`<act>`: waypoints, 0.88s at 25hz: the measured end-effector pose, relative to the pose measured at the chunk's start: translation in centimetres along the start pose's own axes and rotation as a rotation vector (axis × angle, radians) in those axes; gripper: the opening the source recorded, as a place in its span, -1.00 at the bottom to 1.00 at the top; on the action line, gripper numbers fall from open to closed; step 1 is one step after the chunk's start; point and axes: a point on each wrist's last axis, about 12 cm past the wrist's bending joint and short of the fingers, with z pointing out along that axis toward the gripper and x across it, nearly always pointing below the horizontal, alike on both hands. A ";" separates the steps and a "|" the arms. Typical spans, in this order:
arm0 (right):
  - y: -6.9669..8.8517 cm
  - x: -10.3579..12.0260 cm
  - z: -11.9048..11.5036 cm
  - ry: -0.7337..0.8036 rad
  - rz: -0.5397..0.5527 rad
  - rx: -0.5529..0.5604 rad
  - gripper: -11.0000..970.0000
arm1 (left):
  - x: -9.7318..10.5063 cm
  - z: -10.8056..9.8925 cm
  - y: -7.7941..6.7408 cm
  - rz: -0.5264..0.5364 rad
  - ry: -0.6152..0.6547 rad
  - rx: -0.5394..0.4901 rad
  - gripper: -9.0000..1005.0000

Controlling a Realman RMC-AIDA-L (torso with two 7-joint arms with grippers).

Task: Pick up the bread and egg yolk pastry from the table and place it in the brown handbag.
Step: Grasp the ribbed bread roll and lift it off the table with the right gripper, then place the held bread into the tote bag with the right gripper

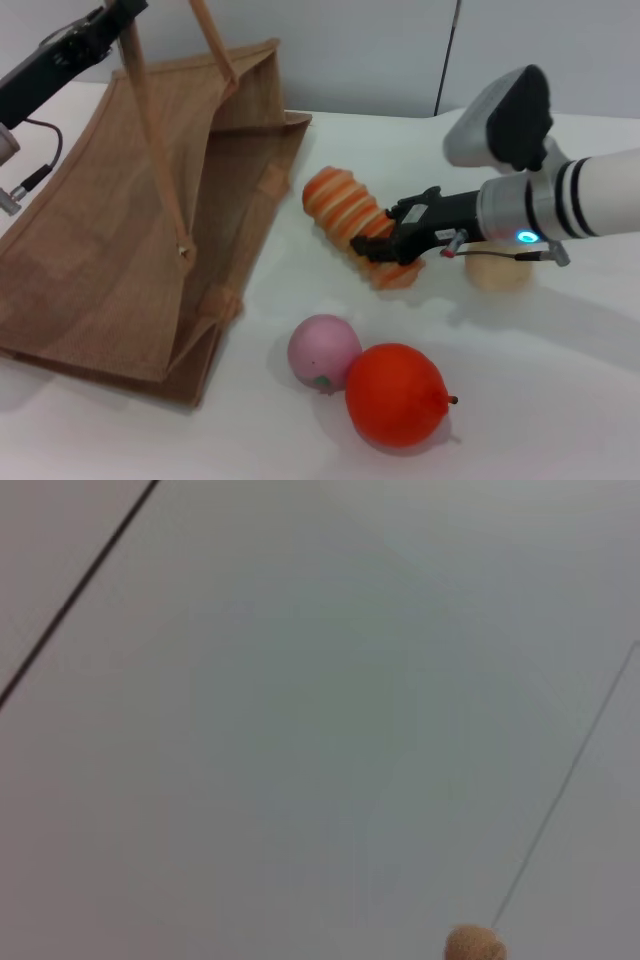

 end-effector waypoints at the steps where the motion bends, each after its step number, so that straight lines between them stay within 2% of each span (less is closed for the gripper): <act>1: -0.2 -0.1 -0.3 -0.013 0.003 -0.005 0.08 | 0.0 0.1 -0.1 0.001 0.001 0.012 -0.75; 8: -0.5 -1.3 -1.2 -0.058 -0.020 -0.051 0.00 | 0.0 2.3 -1.5 0.014 0.070 0.118 -0.75; 14: 0.0 -3.6 -0.6 -0.057 -0.080 -0.068 -0.05 | -0.1 4.3 -2.7 0.011 0.112 0.199 -0.75; 22: 1.0 -5.9 0.8 0.011 -0.200 -0.072 -0.19 | -0.5 5.2 -3.6 -0.012 0.131 0.269 -0.75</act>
